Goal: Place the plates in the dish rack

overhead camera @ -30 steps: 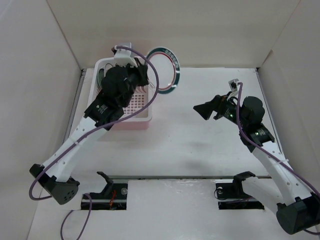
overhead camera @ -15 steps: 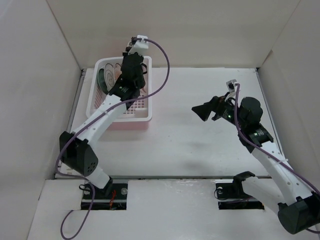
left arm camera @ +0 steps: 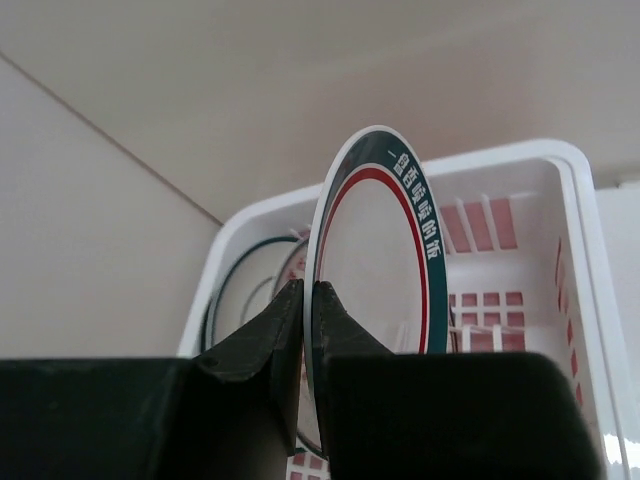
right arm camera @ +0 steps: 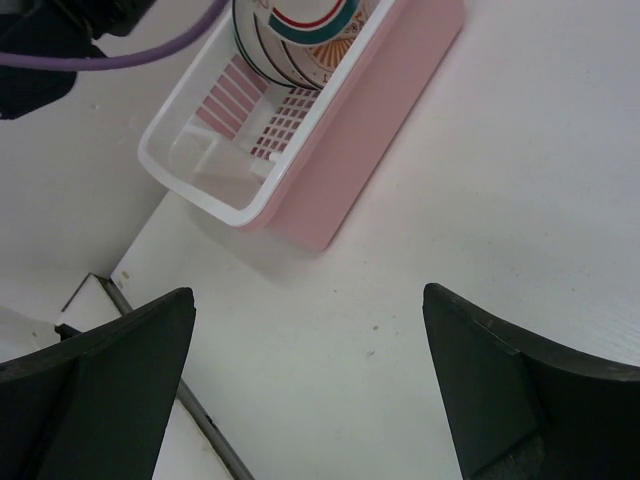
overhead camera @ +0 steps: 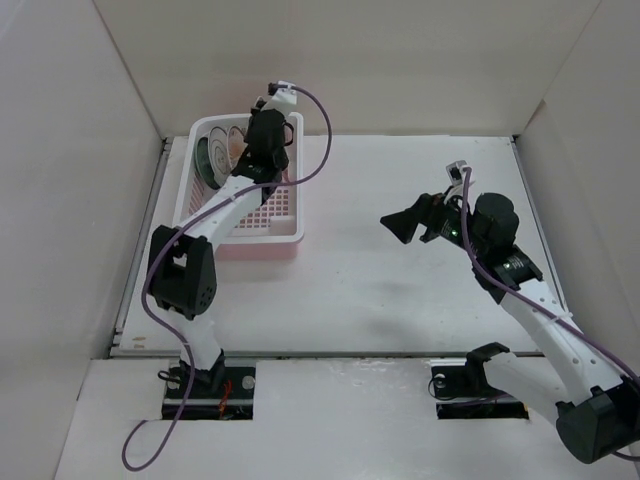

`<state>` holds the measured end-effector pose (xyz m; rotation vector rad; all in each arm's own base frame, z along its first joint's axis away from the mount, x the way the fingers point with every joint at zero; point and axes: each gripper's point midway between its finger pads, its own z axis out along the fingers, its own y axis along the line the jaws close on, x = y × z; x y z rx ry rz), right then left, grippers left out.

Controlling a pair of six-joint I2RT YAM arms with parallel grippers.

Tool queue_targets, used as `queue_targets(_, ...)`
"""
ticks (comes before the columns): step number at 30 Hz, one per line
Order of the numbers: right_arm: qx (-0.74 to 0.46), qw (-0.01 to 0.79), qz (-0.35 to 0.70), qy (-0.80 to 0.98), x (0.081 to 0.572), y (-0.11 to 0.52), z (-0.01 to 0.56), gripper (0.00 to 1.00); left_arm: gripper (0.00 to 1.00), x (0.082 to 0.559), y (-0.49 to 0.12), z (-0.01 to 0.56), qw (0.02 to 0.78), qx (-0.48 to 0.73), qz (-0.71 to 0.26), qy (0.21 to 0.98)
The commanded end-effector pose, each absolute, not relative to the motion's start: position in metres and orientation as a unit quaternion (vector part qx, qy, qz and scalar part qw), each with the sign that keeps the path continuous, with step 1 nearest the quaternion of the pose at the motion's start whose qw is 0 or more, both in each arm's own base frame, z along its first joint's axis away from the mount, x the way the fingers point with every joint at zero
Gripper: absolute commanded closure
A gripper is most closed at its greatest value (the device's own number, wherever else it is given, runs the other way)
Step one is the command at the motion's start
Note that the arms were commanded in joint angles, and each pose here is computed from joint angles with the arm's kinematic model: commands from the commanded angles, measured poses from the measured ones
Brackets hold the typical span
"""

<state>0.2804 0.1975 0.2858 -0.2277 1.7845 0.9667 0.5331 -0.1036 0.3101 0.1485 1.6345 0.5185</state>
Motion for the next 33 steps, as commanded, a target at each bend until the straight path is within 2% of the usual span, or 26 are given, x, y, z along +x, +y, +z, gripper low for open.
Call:
queue_targets(1, -0.106, 0.541, 0.403, 0.731, 0.281, 0.199, 0.297, 0.00, 1.00, 0.546, -0.117, 0.334, 0.691, 0.045, 0.192, 0.695)
queue_targets(33, -0.113, 0.537, 0.408, 0.730, 0.279, 0.205, 0.296, 0.00, 1.00, 0.550, -0.127, 0.242, 0.603, 0.055, 0.173, 0.777)
